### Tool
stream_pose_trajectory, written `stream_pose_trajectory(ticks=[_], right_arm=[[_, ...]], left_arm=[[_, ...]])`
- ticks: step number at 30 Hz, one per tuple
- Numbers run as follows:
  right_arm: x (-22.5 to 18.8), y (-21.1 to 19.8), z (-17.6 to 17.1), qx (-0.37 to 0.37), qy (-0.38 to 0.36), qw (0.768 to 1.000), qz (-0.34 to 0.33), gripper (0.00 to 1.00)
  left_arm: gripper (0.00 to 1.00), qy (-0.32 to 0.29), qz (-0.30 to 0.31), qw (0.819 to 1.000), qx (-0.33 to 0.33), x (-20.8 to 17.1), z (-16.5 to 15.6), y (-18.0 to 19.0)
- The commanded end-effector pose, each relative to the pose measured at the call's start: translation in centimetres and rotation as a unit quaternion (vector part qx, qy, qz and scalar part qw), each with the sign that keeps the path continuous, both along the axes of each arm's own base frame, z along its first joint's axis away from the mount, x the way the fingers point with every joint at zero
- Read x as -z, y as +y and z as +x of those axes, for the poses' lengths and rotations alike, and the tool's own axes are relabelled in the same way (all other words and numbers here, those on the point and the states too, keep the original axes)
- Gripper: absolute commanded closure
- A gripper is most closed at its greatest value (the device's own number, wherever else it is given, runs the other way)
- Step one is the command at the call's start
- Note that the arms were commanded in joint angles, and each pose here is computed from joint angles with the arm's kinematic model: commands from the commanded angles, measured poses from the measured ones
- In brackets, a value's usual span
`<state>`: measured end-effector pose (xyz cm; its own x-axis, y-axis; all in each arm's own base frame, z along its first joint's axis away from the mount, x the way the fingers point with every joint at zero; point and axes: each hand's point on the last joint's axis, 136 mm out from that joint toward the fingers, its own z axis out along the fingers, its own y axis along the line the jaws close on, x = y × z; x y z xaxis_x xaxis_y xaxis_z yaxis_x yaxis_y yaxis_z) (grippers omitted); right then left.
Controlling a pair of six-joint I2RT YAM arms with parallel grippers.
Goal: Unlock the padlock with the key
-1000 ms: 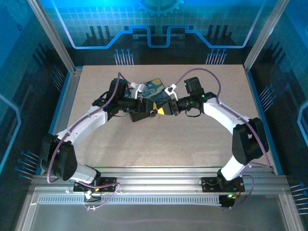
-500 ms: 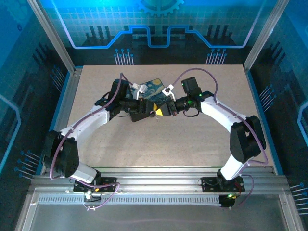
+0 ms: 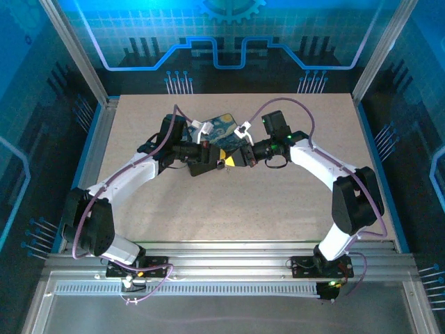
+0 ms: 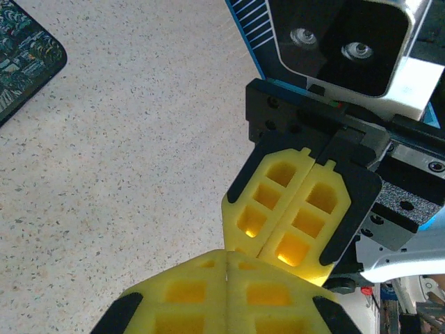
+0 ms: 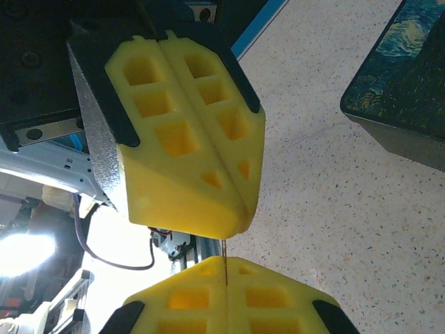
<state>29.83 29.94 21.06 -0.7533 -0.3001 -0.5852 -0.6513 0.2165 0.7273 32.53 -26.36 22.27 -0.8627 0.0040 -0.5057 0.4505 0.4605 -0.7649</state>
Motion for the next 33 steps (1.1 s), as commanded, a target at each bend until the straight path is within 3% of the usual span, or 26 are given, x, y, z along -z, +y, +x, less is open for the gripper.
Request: stream_pose_trajectory(ticks=[1, 5, 10, 15, 24, 33], right_arm=[[-0.6, 0.0, 0.7, 0.006, -0.006, 1.000, 0.005, 0.88], [-0.8, -1.0, 0.2, 0.013, -0.031, 0.999, -0.016, 0.71], [-0.5, -2.7, 0.1, 0.050, -0.098, 0.990, -0.086, 0.61], [0.0, -1.6, -0.1, 0.078, -0.256, 0.947, -0.178, 0.53], [1.0, -0.2, 1.8, 0.139, -0.395, 0.873, -0.249, 0.51], [2.3, 1.3, 3.5, 0.146, -0.393, 0.867, -0.270, 0.55]], left_arm=[[1.00, 0.013, 0.007, 1.000, -0.001, 0.9, -0.3, -0.1], [1.00, 0.042, 0.035, 0.997, -0.052, 1.7, 1.0, 0.9], [1.00, 0.136, 0.066, 0.981, -0.124, 3.8, 2.5, 2.5], [1.00, 0.201, 0.071, 0.961, -0.175, 4.9, 3.4, 3.1], [1.00, 0.247, 0.033, 0.950, -0.190, 3.9, 3.6, 2.5], [1.00, 0.251, 0.027, 0.948, -0.192, 3.8, 3.3, 2.5]])
